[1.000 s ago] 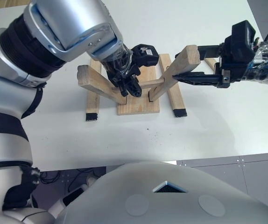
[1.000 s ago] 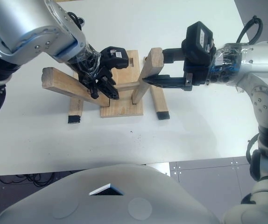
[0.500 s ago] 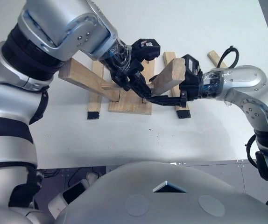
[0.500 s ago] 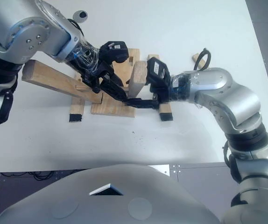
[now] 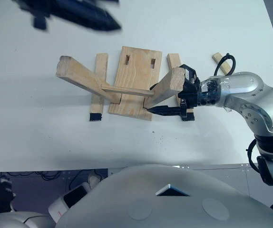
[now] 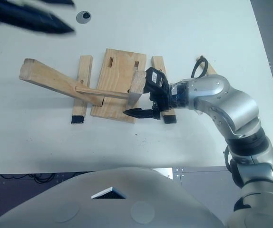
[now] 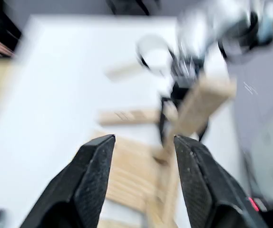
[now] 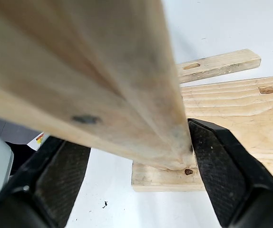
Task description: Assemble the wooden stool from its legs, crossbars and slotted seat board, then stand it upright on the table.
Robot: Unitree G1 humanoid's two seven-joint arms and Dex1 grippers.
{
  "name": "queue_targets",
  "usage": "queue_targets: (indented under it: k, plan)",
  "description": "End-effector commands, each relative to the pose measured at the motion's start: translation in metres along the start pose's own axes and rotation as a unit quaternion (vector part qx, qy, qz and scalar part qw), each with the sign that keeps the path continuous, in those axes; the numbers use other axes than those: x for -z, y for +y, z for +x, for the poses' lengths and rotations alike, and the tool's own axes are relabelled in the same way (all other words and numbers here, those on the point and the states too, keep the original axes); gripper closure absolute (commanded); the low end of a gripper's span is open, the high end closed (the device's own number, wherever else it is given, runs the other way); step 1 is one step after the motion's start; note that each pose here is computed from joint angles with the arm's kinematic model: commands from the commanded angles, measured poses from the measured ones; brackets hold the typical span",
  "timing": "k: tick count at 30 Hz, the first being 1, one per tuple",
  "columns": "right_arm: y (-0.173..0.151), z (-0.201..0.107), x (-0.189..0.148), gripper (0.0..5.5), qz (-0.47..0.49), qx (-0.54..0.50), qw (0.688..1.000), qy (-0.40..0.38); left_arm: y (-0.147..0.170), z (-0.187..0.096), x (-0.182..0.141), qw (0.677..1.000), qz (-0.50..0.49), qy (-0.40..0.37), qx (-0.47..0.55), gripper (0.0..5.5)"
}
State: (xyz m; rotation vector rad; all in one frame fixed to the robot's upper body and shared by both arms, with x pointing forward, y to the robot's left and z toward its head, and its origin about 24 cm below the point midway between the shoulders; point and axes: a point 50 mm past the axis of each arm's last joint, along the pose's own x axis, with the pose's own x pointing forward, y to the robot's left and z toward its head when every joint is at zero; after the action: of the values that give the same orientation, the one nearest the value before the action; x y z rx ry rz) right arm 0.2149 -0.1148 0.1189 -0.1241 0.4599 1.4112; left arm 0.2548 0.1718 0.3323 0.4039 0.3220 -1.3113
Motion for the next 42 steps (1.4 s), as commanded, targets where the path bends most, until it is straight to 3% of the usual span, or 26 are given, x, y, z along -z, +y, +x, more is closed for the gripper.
queue_targets:
  k: [1,3,5,8,12,16,24,28,32,37,42]
  plan:
    - [0.015,-0.013,0.009,1.98,0.014,0.005,1.0,0.011,0.013,-0.066,0.024,0.957,-0.074,-0.187,-0.209,3.85]
    - [0.02,-0.025,0.018,1.98,0.03,0.008,0.999,0.024,0.013,-0.067,0.09,0.933,-0.145,-0.122,-0.305,4.11]
    - [0.014,-0.035,0.02,1.98,0.034,0.024,0.999,0.032,0.006,-0.061,0.134,0.916,-0.202,-0.083,-0.335,4.4]
    - [-0.004,-0.036,0.01,1.98,0.025,0.058,0.998,0.008,-0.007,-0.039,0.174,0.893,-0.262,-0.062,-0.36,4.92]
    - [-0.013,-0.029,-0.001,1.98,0.016,0.086,0.996,-0.034,-0.039,0.002,0.205,0.89,-0.313,-0.022,-0.33,5.46]
    - [-0.005,-0.041,0.011,1.98,0.015,0.078,0.997,0.013,-0.062,0.032,0.215,0.89,-0.343,-0.006,-0.299,5.46]
    - [-0.011,-0.051,0.014,1.98,0.02,0.123,0.992,0.005,-0.059,0.07,0.213,0.87,-0.363,-0.033,-0.333,5.46]
    - [-0.019,-0.046,0.02,2.71,-0.008,0.159,0.986,0.042,-0.054,0.083,0.211,0.861,-0.373,-0.056,-0.342,5.5]
    - [-0.043,-0.034,0.011,3.4,-0.044,0.237,0.97,0.023,-0.045,0.09,0.212,0.861,-0.349,-0.052,-0.366,5.5]
    - [-0.039,0.013,-0.018,4.37,-0.08,0.239,0.968,-0.011,-0.031,0.093,0.213,0.864,-0.338,-0.058,-0.368,5.5]
    - [-0.023,0.048,-0.024,5.25,-0.116,0.196,0.973,0.029,-0.005,0.098,0.217,0.866,-0.314,-0.048,-0.386,5.5]
